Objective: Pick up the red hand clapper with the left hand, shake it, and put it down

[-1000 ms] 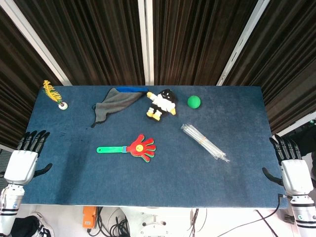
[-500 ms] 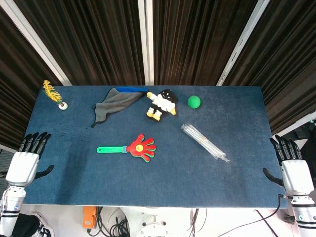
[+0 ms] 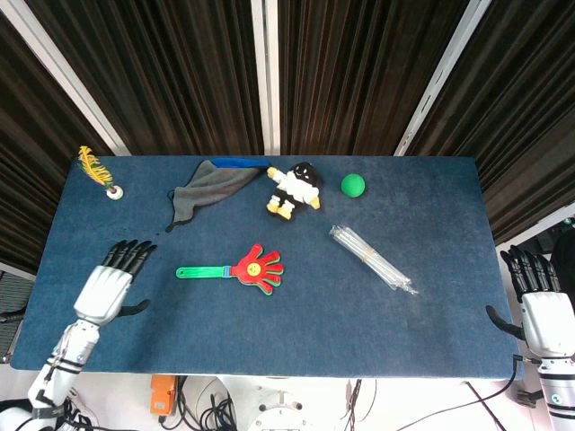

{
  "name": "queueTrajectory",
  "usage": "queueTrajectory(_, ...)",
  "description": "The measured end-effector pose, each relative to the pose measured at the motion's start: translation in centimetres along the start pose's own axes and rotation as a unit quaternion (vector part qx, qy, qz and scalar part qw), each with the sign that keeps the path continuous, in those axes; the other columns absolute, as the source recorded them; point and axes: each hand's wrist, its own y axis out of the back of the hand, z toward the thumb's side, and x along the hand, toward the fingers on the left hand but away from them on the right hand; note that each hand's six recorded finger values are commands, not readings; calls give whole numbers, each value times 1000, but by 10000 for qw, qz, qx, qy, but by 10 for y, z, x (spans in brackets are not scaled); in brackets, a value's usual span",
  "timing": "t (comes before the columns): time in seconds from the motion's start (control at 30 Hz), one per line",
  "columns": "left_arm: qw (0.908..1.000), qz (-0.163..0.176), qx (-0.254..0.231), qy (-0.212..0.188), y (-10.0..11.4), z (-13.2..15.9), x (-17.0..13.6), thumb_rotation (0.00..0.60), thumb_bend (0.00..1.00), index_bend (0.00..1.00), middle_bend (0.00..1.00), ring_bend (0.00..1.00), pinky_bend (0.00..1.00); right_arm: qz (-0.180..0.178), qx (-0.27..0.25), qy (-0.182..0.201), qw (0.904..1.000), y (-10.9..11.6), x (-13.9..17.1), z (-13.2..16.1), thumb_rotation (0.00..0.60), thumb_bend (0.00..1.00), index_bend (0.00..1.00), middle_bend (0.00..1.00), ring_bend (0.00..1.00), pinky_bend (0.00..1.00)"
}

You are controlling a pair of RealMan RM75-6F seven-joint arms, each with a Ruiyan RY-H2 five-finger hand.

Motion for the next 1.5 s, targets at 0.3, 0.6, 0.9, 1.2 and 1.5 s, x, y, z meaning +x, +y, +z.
queueTrajectory(0.3,9950,-386,-573,-717,-37,67,64,600,222,75,67,0,71,-40,0,-111,9999,4,0,-10,600,150,0,0,0,0)
queueTrajectory(0.6,9914,-985,-733,-460,-77,82,104,600,237,142,67,0,74,12,-34,-226,9997,1,-2,-19,600,154,0,0,0,0)
queueTrajectory(0.9,9897,-1227,-701,-222,-95,78,123,600,285,208,67,0,74,-12,-27,-263,9996,1,-3,-23,600,160,0,0,0,0)
queueTrajectory(1.2,9865,-1395,-829,-233,-101,84,131,600,290,251,67,0,75,49,-14,-292,9996,-3,-4,-26,600,164,0,0,0,0)
queueTrajectory(1.5,9852,-1490,-830,-150,-106,84,137,600,361,364,67,0,75,41,-15,-355,9994,-3,-5,-30,600,171,0,0,0,0)
